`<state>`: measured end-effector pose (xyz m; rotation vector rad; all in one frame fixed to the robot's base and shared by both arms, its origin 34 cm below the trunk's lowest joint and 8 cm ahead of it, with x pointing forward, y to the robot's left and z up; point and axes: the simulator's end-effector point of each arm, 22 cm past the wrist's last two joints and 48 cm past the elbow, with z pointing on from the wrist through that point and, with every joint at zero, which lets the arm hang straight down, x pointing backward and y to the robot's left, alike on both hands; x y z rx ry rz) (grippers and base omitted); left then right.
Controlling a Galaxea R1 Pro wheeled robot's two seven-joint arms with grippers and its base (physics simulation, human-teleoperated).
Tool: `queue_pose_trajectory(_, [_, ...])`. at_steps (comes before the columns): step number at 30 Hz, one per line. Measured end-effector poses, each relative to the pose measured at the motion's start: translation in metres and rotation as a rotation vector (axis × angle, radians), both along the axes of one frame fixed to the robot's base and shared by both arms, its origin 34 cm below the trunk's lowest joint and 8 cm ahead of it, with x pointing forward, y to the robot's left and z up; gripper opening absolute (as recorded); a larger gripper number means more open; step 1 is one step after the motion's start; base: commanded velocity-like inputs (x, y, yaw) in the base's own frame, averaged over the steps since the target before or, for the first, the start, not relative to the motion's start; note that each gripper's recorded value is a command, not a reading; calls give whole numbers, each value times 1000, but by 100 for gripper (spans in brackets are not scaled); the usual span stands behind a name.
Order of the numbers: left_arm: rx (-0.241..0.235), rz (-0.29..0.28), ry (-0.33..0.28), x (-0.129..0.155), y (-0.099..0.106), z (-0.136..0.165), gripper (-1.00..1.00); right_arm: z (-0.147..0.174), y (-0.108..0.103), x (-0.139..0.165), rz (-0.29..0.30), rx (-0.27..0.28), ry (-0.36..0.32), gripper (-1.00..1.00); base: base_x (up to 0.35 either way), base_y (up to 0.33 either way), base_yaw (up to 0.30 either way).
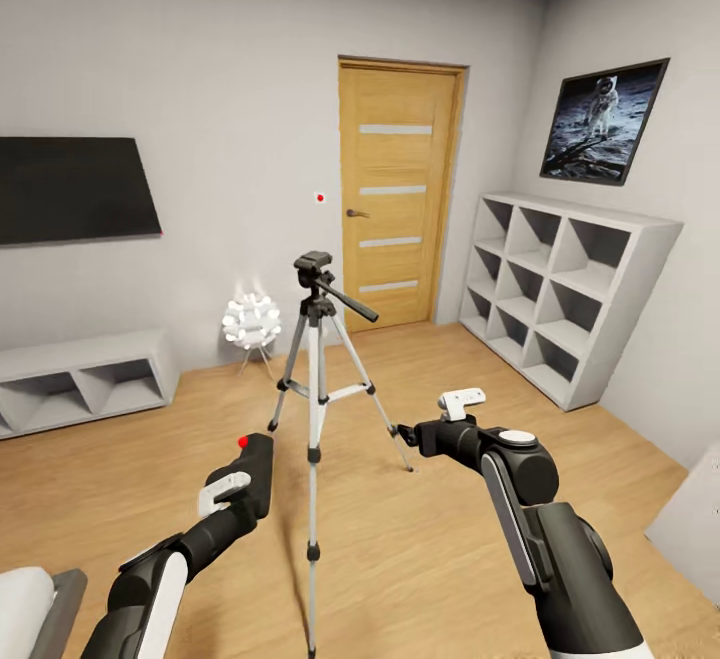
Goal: Attach the digital camera to the camera tripod in the bedroom.
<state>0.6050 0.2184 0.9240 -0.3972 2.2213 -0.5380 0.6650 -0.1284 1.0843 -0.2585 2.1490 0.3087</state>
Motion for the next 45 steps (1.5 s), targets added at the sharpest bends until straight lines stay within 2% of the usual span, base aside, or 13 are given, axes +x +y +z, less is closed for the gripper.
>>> queue_pose_trajectory(23, [2,5,1,0,2,0,-100,0,0,0,1,-1,0,100,99,309,-278])
queue_pose_trajectory(25, [2,20,3,-1,8,-1,-100,0,0,0,1,-1,0,100,49,315,-278])
queue_pose_trajectory(27, [-1,56,3,-2,23,-2,-100,0,0,0,1,-1,0,100,25,316,-278])
queue_pose_trajectory(30, [-2,133,10,-8,55,-5,-100,0,0,0,1,-2,0,100,11,316,-278])
queue_pose_trajectory(33, [-11,176,15,-13,71,-7,-100,-1,-1,0,-1,-2,1,100,4,316,-278])
queue_pose_trajectory(35, [1,203,19,-16,87,-9,-100,-1,-3,1,-6,-1,2,100,1,317,-278])
queue_pose_trajectory(45, [-1,210,19,-17,91,-9,-100,-16,-2,-10,3,-1,32,100,0,317,-272])
